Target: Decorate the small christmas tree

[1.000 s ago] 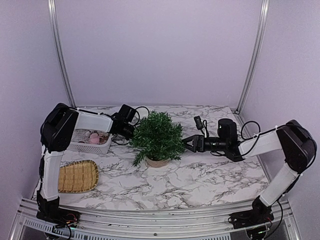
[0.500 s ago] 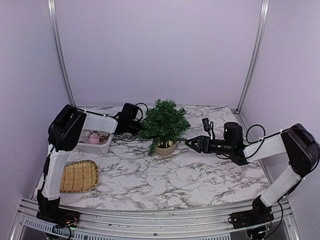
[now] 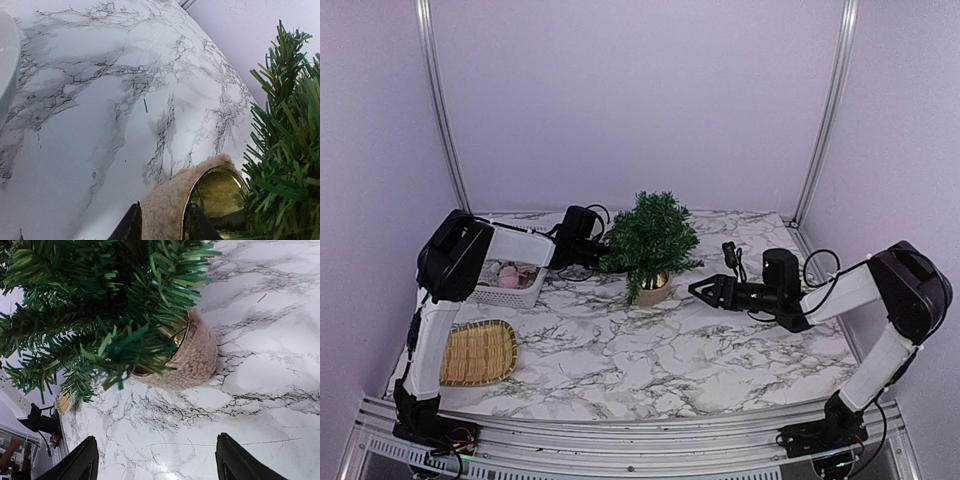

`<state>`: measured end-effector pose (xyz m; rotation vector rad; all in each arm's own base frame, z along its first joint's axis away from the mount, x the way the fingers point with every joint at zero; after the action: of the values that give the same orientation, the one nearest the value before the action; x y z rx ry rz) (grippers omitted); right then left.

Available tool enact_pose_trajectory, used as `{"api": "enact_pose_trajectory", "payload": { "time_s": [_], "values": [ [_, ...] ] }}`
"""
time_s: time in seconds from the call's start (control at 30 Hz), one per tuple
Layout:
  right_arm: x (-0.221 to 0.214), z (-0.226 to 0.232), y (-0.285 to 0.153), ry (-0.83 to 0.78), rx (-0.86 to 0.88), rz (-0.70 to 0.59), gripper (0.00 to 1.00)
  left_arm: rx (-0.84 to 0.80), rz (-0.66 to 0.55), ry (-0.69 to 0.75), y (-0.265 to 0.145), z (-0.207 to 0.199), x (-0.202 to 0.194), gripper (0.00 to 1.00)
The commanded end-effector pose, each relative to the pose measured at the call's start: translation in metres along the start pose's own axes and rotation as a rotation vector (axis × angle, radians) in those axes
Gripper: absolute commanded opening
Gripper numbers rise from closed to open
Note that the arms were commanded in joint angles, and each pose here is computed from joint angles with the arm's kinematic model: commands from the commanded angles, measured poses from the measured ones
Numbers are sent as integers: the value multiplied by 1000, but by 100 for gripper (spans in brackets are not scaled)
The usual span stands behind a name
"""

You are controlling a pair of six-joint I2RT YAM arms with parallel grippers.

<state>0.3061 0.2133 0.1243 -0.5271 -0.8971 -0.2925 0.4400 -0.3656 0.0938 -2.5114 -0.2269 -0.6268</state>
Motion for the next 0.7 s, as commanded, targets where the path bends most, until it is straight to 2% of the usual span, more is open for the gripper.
{"api": "enact_pose_trajectory", "payload": {
  "time_s": [0.0, 0.47, 0.67],
  "values": [
    [21, 3, 6, -32, 18, -55, 78, 27, -32, 9, -5, 4, 4, 36],
    [21, 5, 7, -33, 26, -51, 78, -8, -59, 13, -31, -8, 16, 48],
    [21, 5, 6, -34, 25, -51, 78, -4, -62, -4, -39, -2, 16, 49]
  ]
}}
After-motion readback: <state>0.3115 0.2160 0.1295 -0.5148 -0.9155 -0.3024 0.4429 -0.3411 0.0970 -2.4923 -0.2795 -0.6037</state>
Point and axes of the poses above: each gripper's point midway between its finger pads, its own y axis out along the fingers, its own z axis along the line the jaws close on, x = y × z, the point moved 5 cm from there along -y, back along the fingers, and after that the axes turned 14 degrees about -y, right-handed, at the moved point
